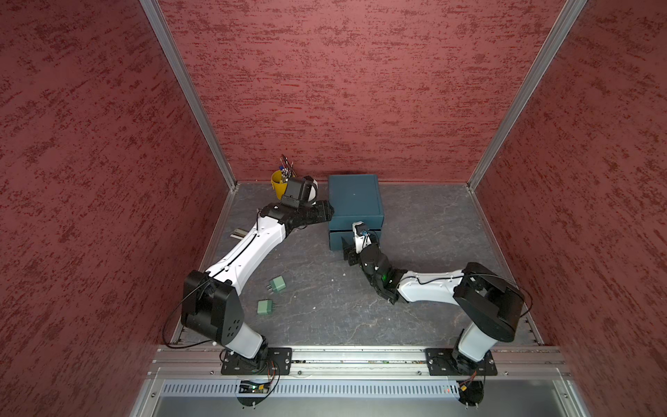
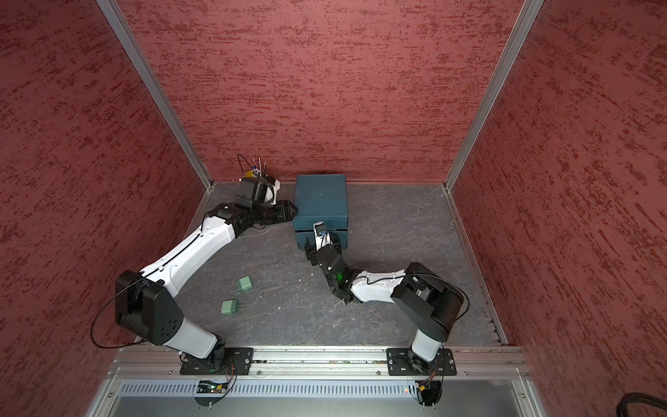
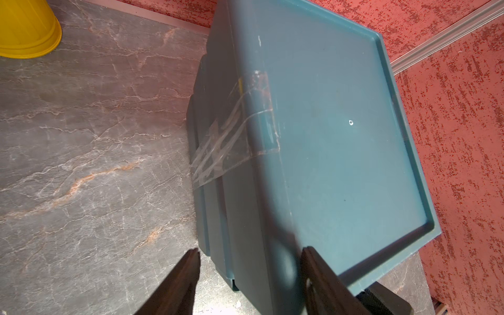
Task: Place the plugs into the drawer by color
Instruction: Close the drawer in the storage box.
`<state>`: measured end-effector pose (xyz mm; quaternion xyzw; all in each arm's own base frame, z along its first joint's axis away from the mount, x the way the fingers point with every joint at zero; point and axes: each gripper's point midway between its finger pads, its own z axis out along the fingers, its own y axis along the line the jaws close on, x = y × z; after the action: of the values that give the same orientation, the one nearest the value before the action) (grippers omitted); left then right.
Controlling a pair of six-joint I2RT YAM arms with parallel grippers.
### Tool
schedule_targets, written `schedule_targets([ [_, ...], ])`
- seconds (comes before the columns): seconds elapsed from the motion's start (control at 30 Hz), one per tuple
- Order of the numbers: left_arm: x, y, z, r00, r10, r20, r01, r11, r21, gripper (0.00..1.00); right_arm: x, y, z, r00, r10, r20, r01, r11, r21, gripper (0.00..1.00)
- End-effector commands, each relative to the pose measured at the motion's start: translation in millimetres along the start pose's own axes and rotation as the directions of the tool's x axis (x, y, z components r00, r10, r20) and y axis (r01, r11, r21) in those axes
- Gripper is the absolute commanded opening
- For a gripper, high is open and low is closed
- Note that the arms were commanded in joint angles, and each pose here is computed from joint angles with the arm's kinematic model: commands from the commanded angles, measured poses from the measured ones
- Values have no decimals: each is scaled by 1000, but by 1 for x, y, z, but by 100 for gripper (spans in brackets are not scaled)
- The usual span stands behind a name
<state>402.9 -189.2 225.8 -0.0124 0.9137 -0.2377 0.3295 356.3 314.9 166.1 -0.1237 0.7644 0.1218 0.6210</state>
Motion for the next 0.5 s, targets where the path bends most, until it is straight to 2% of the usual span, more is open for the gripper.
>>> schedule_targets([
  [0.0,23,21,0,998,4,-70,-9,997,-80,62,-12,0,6,999,-4,39,4,1000,5,76],
  [0.47,25,21,2,997,3,-78,-9,997,-76,61,-5,-7,12,999,-43,26,42,998,40,85],
])
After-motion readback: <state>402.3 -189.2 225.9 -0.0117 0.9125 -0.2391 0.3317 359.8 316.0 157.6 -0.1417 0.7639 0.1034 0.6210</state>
